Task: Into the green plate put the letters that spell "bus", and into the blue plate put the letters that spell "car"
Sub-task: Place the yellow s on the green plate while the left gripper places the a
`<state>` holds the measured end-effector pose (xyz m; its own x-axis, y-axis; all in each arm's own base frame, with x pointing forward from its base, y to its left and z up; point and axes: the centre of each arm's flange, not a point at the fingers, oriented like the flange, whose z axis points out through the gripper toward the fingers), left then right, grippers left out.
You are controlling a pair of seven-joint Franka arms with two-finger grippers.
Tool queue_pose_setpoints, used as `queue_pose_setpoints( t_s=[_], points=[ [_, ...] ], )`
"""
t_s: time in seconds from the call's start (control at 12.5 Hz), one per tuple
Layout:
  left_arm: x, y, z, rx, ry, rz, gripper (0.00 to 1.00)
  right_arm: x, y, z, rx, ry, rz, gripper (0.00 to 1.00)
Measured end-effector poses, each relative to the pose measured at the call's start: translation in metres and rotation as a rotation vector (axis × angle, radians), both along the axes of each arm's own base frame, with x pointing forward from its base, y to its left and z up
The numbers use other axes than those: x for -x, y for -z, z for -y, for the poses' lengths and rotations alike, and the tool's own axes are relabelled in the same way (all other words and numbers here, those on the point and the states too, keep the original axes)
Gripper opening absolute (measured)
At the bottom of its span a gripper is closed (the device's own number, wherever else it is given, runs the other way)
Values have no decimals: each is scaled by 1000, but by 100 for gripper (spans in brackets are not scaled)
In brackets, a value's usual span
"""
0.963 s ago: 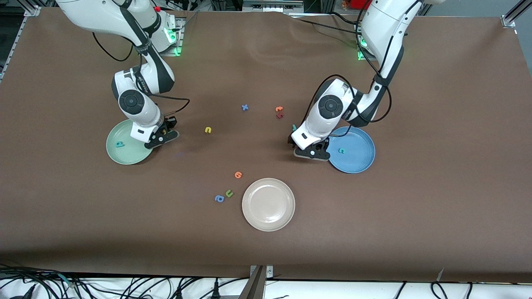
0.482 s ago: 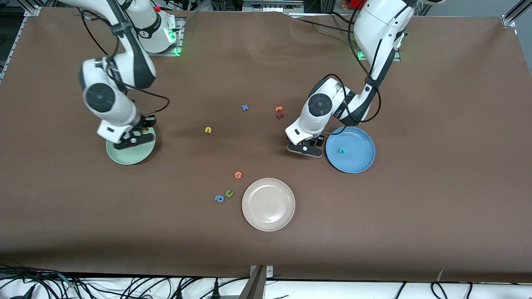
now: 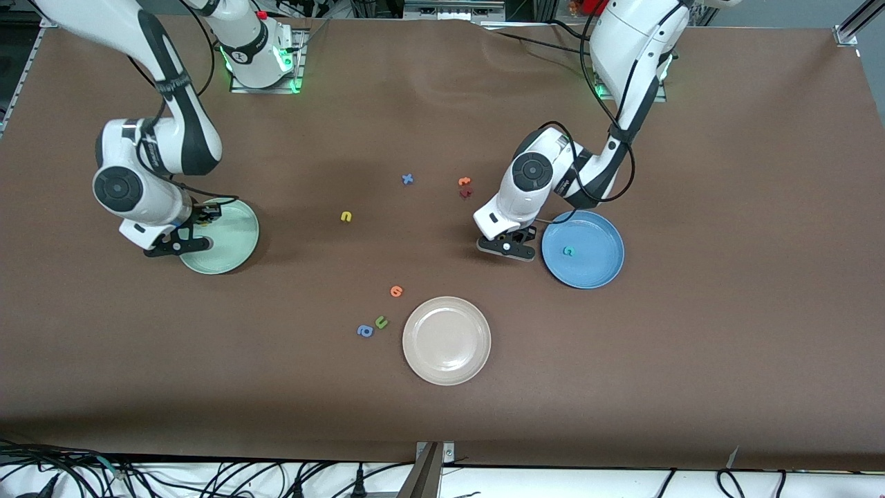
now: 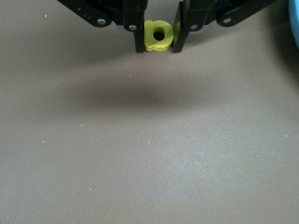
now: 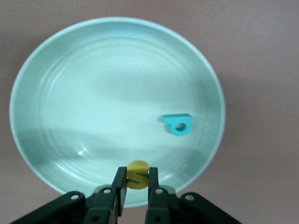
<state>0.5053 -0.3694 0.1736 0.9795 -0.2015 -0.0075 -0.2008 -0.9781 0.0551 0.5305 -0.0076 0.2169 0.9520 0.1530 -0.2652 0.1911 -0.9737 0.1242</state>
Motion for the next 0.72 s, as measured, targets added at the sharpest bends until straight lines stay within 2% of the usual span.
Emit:
queue_pose_setpoints(
  t_s=[0.16, 0.24, 0.48, 0.56, 0.72],
  points=[
    [-2, -6, -2, -17, -1, -18, 28, 2, 11, -3, -10, 11, -14, 22],
    [-4, -17, -3, -30, -2, -30, 28, 1, 10, -3, -11, 14, -13, 28],
    [-16, -74, -23, -77, -1, -65, 28, -7, -5, -5, -18, 22, 17, 62],
    [-23, -85, -41, -89, 5, -80, 28, -10, -18, -11, -21, 34, 25, 76],
    [-37, -87, -76, -98, 2, -105, 28, -16, -53, -48, -28, 97, 12, 96]
  ],
)
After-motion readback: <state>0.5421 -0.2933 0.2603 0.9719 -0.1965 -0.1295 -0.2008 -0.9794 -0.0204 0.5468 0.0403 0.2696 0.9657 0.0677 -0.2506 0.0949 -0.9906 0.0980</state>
